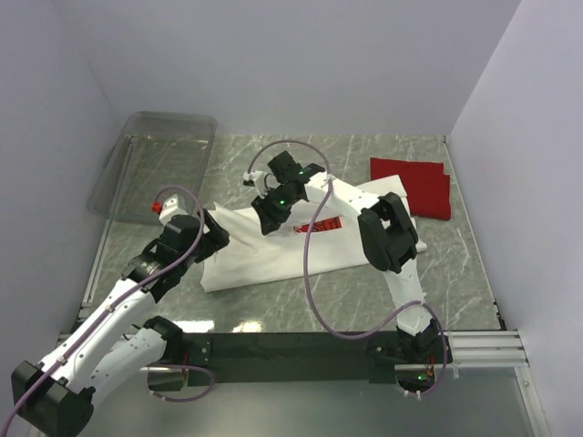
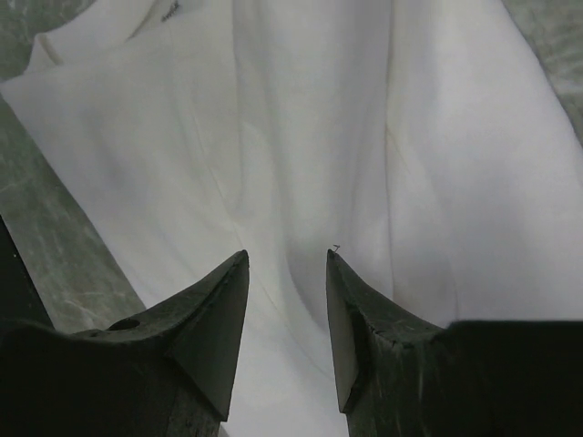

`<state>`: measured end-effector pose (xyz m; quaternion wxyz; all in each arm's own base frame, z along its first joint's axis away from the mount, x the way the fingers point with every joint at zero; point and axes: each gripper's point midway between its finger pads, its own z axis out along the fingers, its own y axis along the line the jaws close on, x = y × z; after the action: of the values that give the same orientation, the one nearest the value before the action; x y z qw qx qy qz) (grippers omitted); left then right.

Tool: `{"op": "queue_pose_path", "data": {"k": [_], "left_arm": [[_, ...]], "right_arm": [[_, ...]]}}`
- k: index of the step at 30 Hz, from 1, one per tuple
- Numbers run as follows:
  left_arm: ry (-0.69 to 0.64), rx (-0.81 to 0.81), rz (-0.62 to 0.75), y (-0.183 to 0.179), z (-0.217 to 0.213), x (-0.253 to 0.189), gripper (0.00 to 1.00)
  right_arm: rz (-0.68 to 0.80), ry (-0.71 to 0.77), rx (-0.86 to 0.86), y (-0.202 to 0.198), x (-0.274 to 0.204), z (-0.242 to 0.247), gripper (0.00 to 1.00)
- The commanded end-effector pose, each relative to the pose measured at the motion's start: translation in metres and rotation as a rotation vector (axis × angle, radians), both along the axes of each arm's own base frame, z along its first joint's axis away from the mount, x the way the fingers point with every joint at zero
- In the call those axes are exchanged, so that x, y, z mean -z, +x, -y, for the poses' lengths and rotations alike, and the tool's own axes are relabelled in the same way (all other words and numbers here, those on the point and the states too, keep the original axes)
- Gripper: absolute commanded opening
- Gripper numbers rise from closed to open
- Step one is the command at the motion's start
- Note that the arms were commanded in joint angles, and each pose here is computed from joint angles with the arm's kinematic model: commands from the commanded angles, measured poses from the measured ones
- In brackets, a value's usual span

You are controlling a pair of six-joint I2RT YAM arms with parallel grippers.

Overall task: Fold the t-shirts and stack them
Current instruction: Fold the tshirt

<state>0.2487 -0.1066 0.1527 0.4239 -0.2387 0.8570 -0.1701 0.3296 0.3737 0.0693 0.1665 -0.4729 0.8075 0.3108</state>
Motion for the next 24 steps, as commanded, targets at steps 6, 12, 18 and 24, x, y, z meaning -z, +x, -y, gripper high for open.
{"op": "queue_pose_path", "data": {"k": [6, 12, 18, 24], "left_arm": [[-0.089, -0.045, 0.136, -0.009, -0.010, -0.039, 0.87], [-0.111, -0.061, 0.164, -0.022, -0.018, -0.048, 0.86], [-0.117, -0.063, 0.162, -0.026, -0.020, -0.045, 0.86], [-0.118, -0.064, 0.170, -0.028, -0.022, -0.047, 0.86]], "right_arm": [[0.109, -0.061, 0.022, 0.010, 0.004, -0.024, 0.45], [0.167, -0.090, 0.037, 0.015, 0.005, -0.020, 0.33], [0.198, -0.094, 0.034, 0.016, 0.000, -0.019, 0.03], [0.260, -0.088, -0.070, -0.011, -0.007, -0.022, 0.00]]}}
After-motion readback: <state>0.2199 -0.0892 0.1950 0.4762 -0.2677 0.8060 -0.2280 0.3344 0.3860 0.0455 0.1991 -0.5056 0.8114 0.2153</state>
